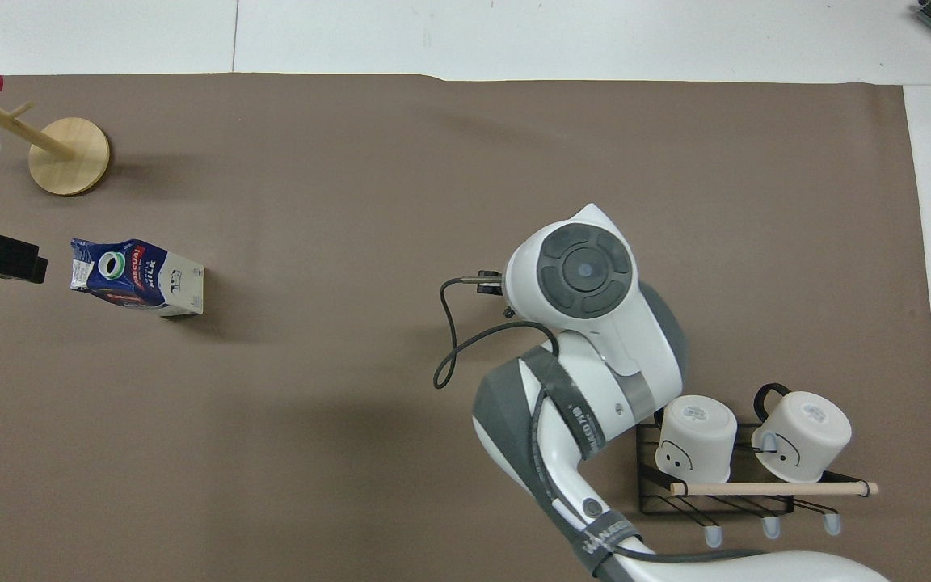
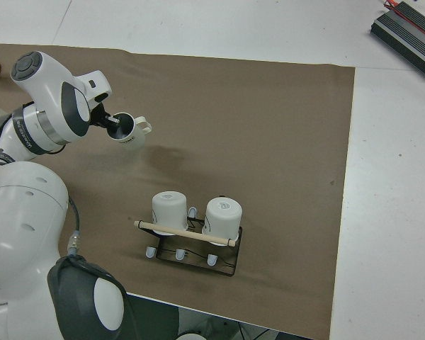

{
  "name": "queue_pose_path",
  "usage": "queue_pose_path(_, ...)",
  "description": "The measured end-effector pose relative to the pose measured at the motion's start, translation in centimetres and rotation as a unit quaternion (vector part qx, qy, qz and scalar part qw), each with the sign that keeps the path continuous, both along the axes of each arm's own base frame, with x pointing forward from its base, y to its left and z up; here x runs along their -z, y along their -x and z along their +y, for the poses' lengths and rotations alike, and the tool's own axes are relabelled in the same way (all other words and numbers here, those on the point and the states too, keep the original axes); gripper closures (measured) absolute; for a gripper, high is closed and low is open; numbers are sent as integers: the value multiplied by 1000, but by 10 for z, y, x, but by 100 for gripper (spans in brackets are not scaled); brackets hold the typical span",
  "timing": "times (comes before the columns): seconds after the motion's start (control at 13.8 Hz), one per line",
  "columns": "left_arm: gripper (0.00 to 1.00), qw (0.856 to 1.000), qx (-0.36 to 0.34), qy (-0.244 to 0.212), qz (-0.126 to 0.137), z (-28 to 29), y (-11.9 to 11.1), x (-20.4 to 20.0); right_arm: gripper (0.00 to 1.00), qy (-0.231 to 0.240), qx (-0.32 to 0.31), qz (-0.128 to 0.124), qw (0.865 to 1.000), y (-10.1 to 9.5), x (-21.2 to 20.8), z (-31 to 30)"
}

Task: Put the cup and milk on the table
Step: 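Carry the mug with the right gripper toward the table's middle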

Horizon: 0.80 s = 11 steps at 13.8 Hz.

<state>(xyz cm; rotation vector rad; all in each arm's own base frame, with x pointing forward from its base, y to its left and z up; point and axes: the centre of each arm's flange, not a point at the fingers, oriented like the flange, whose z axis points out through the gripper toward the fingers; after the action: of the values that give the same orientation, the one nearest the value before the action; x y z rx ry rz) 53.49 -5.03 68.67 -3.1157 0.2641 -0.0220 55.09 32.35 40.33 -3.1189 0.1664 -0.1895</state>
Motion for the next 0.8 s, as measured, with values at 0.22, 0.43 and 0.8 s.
queue_pose_path(0.22,0,1000,0,0,0,0,0,0,96,-1,2,-2,1000,11,23,51)
queue_pose_path(0.43,0,1000,0,0,0,0,0,0,96,-9,2,-20,1000,2,27,56)
queue_pose_path(0.8,0,1000,0,0,0,0,0,0,96,-1,-5,-34,999,-4,41,56)
